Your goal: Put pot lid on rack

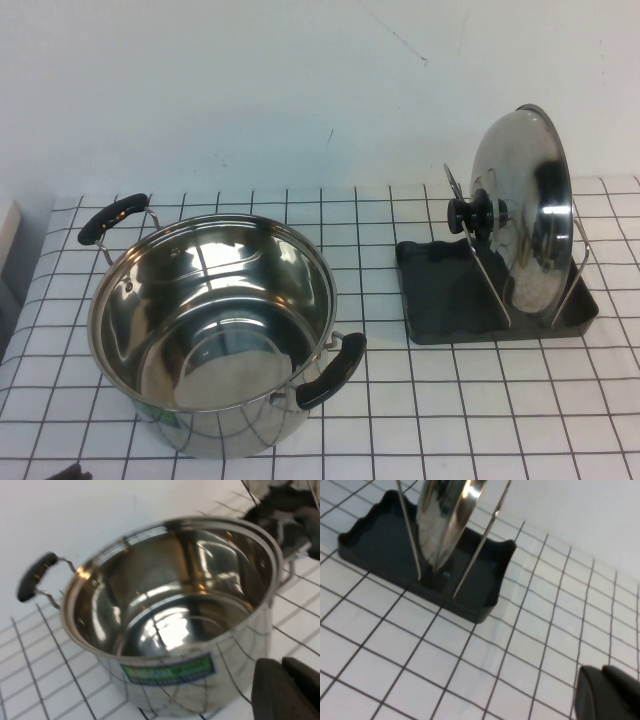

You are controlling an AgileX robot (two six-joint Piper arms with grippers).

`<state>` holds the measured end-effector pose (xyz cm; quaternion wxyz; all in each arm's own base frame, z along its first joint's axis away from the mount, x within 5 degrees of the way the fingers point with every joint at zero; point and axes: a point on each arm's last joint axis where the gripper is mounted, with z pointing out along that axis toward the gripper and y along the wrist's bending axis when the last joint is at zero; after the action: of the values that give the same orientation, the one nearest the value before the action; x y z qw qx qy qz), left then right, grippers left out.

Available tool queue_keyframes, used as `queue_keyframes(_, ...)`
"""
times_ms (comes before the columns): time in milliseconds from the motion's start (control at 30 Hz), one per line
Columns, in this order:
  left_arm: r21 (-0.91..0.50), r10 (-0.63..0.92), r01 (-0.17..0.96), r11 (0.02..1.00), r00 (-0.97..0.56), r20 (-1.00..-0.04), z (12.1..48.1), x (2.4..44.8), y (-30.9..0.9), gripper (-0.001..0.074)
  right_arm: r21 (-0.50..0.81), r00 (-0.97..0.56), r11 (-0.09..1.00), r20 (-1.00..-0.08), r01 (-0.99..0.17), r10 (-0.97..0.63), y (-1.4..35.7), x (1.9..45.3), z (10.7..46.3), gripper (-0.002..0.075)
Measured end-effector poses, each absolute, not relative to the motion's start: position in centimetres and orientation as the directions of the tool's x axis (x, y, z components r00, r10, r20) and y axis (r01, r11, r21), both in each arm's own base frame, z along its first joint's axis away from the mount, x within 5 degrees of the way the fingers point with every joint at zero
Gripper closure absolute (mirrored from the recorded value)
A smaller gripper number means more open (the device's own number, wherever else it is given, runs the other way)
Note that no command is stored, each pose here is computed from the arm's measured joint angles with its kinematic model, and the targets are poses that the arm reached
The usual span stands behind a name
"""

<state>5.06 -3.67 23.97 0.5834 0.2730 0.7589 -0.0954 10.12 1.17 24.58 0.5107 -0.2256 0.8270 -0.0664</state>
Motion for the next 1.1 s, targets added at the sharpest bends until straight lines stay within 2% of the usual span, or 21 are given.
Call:
queue_keyframes(300,0.134,0.361,0.616,0.776,-0.26,-0.896,22.8,4.2,-4.2,0.0738,-0.389,-0.387,0.861,-0.776,-0.326,-0.497,1.0,10.0,24.3,0.0727)
queue_keyframes(533,0.123,0.38,0.628,0.768,-0.293,-0.877,21.6,4.1,-4.2,0.0738,-0.421,-0.349,0.854,-0.785,-0.307,-0.512,0.9,10.2,24.7,0.0727)
queue_keyframes(1100,0.298,0.433,0.562,0.772,-0.123,-0.893,22.0,2.7,-3.2,0.0738,-0.422,-0.349,0.852,-0.783,-0.309,-0.515,0.9,10.2,24.7,0.0727)
